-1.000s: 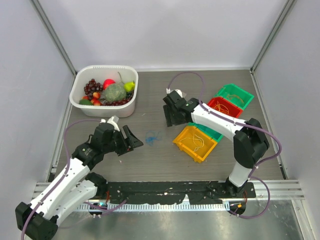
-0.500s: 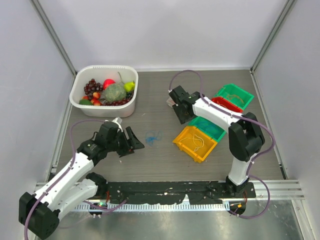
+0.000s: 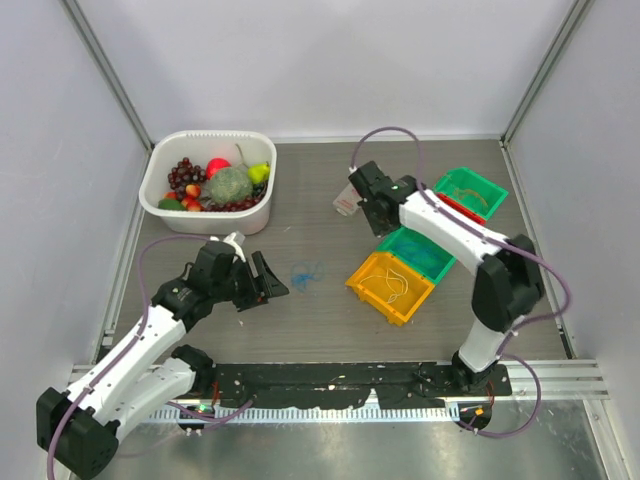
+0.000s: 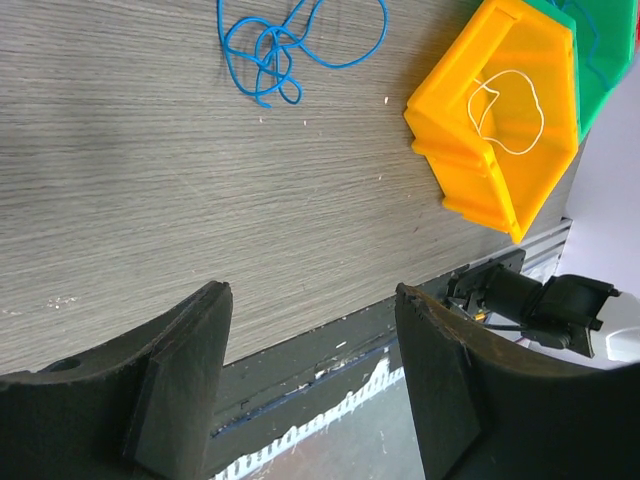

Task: Untangle the cables

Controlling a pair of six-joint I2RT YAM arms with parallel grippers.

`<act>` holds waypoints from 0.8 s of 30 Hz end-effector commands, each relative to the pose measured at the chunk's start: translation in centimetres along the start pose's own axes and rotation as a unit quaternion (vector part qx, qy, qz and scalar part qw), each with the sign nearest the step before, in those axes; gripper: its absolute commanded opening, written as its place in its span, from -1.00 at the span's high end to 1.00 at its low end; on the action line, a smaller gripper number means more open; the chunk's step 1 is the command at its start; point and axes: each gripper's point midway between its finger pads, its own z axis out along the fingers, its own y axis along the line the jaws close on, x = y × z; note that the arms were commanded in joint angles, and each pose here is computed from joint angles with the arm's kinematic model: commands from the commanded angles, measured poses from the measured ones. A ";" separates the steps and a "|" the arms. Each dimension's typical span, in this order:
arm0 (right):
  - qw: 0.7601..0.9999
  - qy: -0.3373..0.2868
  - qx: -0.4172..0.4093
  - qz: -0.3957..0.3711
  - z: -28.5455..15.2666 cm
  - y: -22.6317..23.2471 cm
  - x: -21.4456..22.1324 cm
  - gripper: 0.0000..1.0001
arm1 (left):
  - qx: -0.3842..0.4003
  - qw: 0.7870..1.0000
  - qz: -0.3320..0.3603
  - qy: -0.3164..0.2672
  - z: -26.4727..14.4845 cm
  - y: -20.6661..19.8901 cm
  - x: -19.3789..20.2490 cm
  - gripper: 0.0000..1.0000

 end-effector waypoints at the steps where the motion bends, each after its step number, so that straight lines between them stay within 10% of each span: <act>1: 0.997 -0.067 0.001 0.031 -7.6 -3.3 0.0 0.99 | 0.026 0.999 0.019 -0.007 -0.4 -1.5 -0.8 -0.39; 8: 0.997 -0.071 -0.027 0.013 -11.1 -5.0 3.4 0.99 | 0.035 0.999 0.014 0.009 0.4 -1.9 -0.6 -0.39; 24: 0.994 0.077 -0.054 0.058 -2.4 -5.0 4.7 0.95 | 0.032 0.999 0.022 0.020 0.4 -2.7 -1.0 -0.37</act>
